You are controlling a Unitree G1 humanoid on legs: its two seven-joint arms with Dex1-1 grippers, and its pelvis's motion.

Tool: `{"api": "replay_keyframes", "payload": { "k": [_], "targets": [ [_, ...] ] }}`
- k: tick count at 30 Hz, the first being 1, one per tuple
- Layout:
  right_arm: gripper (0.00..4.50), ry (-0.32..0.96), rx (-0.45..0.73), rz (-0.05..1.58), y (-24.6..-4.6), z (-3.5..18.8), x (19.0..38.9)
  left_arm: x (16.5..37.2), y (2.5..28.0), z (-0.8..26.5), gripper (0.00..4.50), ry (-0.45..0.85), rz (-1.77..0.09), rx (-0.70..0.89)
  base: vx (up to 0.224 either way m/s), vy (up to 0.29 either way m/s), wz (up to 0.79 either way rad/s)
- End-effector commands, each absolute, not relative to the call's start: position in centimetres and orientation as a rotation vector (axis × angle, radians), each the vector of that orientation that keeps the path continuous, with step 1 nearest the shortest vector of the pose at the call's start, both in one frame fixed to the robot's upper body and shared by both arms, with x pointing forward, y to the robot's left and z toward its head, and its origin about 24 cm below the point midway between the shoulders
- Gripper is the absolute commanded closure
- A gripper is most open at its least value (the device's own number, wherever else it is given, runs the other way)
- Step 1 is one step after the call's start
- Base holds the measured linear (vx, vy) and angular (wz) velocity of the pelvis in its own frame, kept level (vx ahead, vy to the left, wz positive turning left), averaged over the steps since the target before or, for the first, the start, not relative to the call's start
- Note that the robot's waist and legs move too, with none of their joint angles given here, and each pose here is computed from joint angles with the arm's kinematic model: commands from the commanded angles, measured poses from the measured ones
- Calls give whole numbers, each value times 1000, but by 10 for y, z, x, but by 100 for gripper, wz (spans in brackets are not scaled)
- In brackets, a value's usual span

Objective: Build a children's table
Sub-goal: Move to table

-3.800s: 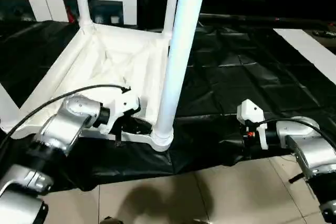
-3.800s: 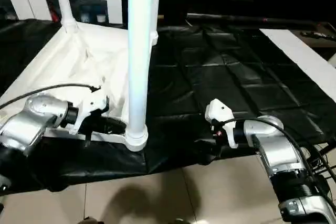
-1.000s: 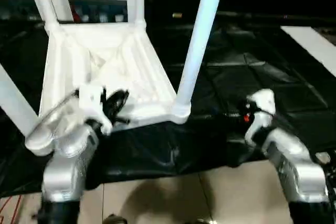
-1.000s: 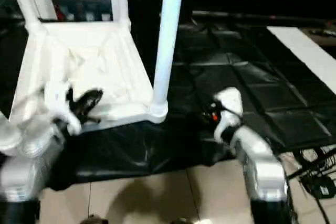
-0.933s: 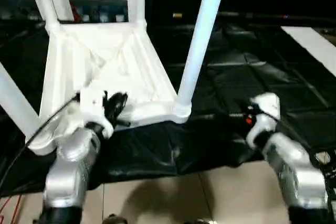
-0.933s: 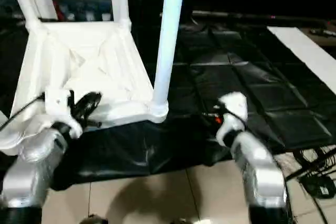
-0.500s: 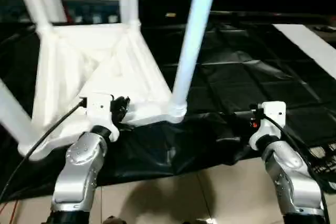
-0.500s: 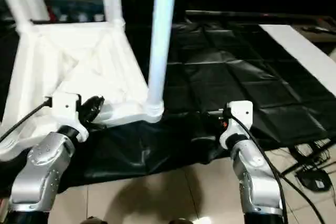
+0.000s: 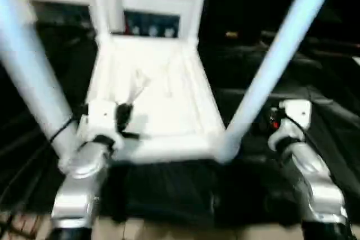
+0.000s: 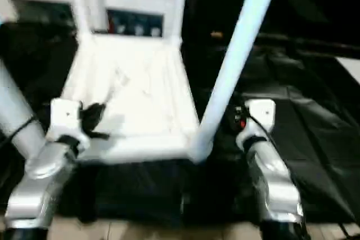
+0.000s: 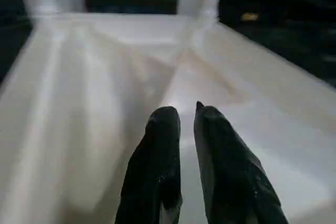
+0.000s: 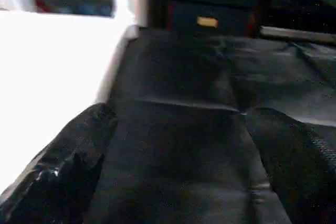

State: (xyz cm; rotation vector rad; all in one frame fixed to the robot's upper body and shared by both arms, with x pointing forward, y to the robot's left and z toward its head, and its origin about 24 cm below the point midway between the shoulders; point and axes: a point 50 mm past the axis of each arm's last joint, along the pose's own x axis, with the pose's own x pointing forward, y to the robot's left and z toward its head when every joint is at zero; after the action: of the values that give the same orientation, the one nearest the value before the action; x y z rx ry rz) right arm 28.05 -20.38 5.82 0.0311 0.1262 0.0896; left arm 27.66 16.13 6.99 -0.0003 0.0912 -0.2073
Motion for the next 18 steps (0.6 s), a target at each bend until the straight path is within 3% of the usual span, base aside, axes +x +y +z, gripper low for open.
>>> {"api": "replay_keyframes", "payload": {
  "k": [1,4,7,15,18],
  "targets": [
    [0,121,27,78,-207,59,281,277,158,72,381,84,-212,-1,209,-4,10],
    [0,124,20,70,-210,58,280,277,157,72,381,91,-217,0,164,-74,-2],
    [0,127,10,74,-211,58,280,277,154,70,381,109,-268,10,-73,-141,-54],
    [0,137,-37,107,-214,59,283,282,147,70,381,134,-446,41,-72,-18,-2],
    [0,156,-80,166,-217,59,283,281,139,74,381,119,-606,0,-95,25,8]
  ]
}}
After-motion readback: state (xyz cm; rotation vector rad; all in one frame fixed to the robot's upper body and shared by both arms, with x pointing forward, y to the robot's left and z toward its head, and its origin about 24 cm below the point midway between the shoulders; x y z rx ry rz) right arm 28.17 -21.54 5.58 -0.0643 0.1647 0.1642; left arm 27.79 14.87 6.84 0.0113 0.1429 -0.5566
